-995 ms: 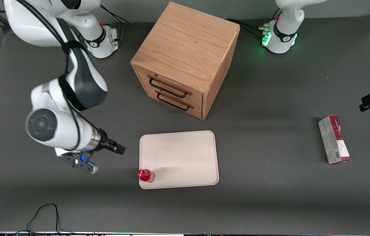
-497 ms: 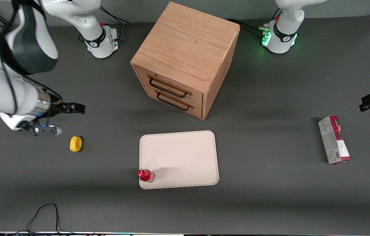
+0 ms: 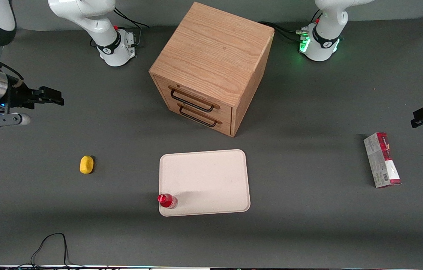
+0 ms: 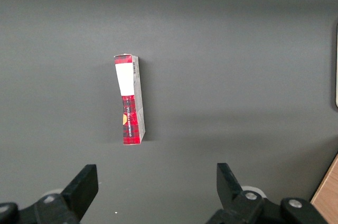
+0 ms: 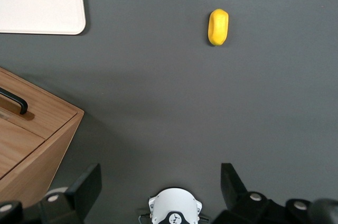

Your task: Place coke bottle on tray

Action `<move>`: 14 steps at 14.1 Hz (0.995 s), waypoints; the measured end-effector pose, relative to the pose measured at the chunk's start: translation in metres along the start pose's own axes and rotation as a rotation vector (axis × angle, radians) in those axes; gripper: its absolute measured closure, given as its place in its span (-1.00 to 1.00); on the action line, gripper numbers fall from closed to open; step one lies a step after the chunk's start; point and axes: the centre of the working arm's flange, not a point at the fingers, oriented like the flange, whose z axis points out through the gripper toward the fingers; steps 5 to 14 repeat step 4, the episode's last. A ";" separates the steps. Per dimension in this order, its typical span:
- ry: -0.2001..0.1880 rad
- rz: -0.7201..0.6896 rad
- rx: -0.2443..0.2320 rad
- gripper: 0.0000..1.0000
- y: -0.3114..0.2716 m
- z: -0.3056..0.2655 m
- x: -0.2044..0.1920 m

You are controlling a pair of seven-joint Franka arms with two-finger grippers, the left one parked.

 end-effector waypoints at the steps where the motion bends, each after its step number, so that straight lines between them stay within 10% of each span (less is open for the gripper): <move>1: 0.007 -0.002 0.001 -1.00 0.002 -0.003 -0.002; 14: 0.013 -0.028 0.001 -1.00 0.005 -0.006 -0.004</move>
